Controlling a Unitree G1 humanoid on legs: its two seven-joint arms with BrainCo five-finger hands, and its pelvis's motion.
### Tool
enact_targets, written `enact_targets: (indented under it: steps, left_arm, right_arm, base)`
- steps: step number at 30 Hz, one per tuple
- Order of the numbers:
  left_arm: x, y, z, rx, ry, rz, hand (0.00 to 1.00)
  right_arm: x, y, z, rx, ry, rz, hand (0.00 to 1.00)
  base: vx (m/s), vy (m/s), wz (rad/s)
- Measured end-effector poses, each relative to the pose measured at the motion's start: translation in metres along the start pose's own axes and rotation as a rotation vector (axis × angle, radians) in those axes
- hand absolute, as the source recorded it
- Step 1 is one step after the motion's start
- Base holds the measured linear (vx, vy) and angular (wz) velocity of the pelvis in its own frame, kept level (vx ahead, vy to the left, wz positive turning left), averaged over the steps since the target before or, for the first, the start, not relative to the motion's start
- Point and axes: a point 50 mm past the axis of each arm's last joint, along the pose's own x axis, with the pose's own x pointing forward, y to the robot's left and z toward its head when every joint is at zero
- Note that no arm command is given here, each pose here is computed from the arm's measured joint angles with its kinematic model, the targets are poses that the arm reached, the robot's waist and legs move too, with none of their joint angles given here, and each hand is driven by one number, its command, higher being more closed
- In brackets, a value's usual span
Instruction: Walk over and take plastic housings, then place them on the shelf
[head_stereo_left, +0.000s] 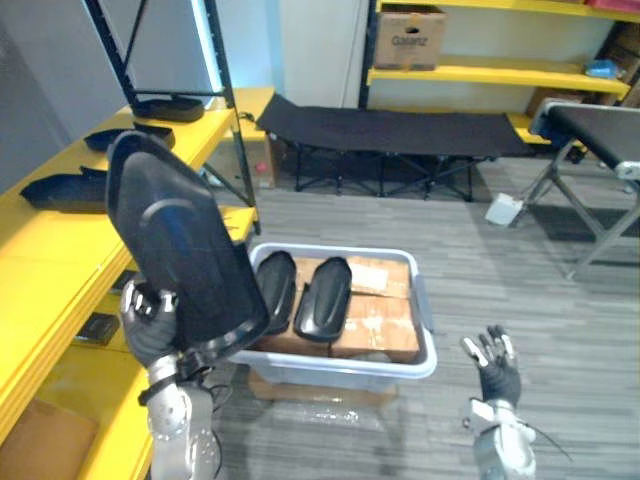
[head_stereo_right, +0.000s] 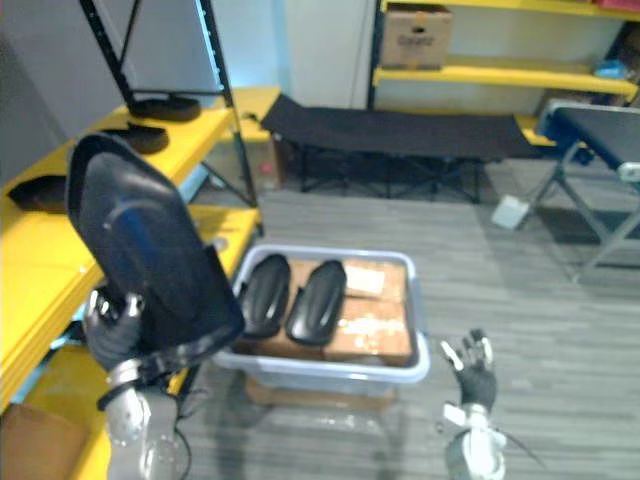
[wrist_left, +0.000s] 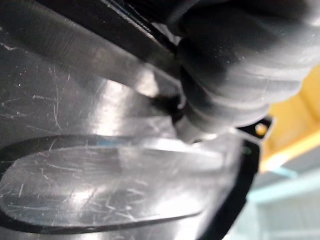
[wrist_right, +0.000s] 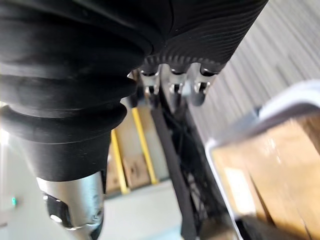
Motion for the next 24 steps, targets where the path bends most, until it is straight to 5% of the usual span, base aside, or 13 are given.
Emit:
enact_targets:
  steps: [14, 24]
  left_arm:
    - [-0.022, 0.085, 0.051, 0.229, -0.192, 0.336, 1.00]
    - [-0.012, 0.064, 0.060, 0.094, -0.284, 0.159, 1.00]
  right_arm:
    - [0.052, 0.105, 0.027, -0.162, -0.153, 0.343, 0.00]
    - [0.042, 0.097, 0.018, -0.215, -0.085, 0.354, 0.00]
  base:
    - [0.02, -0.006, 0.55]
    - [-0.04, -0.017, 0.63]
